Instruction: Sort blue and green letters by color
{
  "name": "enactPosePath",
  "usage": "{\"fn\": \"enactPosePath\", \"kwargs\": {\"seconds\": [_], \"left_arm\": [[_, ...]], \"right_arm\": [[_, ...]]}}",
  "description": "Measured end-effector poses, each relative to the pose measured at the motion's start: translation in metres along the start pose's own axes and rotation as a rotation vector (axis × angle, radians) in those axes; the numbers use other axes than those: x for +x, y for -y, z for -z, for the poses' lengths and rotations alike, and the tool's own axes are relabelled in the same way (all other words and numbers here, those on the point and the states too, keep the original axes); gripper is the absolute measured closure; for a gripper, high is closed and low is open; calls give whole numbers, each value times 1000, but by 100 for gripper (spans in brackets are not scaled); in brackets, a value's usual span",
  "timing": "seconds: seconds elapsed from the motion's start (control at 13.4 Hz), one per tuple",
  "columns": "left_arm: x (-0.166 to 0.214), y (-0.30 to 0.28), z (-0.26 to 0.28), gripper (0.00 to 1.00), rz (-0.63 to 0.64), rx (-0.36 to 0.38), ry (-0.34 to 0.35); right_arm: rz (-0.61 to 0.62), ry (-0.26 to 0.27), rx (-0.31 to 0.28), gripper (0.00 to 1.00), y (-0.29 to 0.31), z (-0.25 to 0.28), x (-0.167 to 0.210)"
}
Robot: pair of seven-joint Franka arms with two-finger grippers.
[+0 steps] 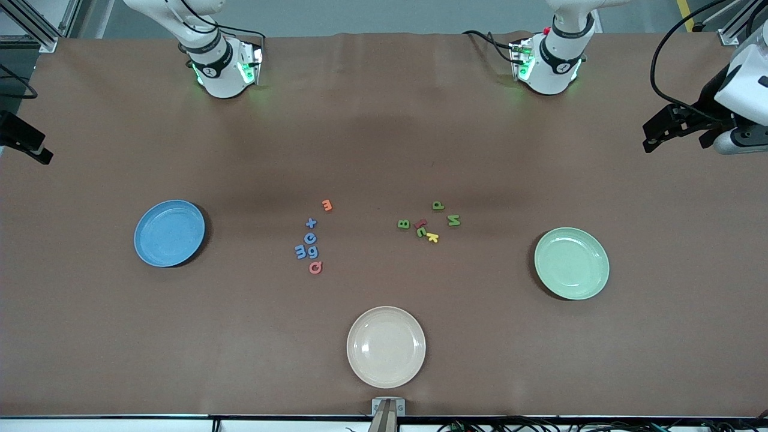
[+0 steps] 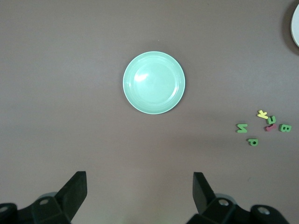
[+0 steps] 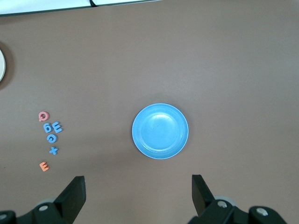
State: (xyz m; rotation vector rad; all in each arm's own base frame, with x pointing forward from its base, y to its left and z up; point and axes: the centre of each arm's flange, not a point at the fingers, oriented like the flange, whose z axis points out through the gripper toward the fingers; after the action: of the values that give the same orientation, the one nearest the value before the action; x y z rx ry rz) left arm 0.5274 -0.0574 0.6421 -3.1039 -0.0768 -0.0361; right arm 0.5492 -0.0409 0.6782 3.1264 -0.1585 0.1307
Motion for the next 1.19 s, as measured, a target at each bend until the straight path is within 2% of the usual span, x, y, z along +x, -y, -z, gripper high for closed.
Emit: {"fn": "enactPosePath", "kwargs": {"seconds": [0.6,0.82,1.05,1.19], "left_arm": [[0,-5,-8,0,-12,0,35],[13,-30,-42,0,7,-6,95],[37,-81,-101,0,103,-28,135],[51,-124,-144,0,172,-53,142]], "right_arm": [[17,15,4,0,10,-4,0],[65,95,4,0,36,-29,-5],[103,195,9,0,68,-81,-12],[81,230,29,0,90,-118,-16]]}}
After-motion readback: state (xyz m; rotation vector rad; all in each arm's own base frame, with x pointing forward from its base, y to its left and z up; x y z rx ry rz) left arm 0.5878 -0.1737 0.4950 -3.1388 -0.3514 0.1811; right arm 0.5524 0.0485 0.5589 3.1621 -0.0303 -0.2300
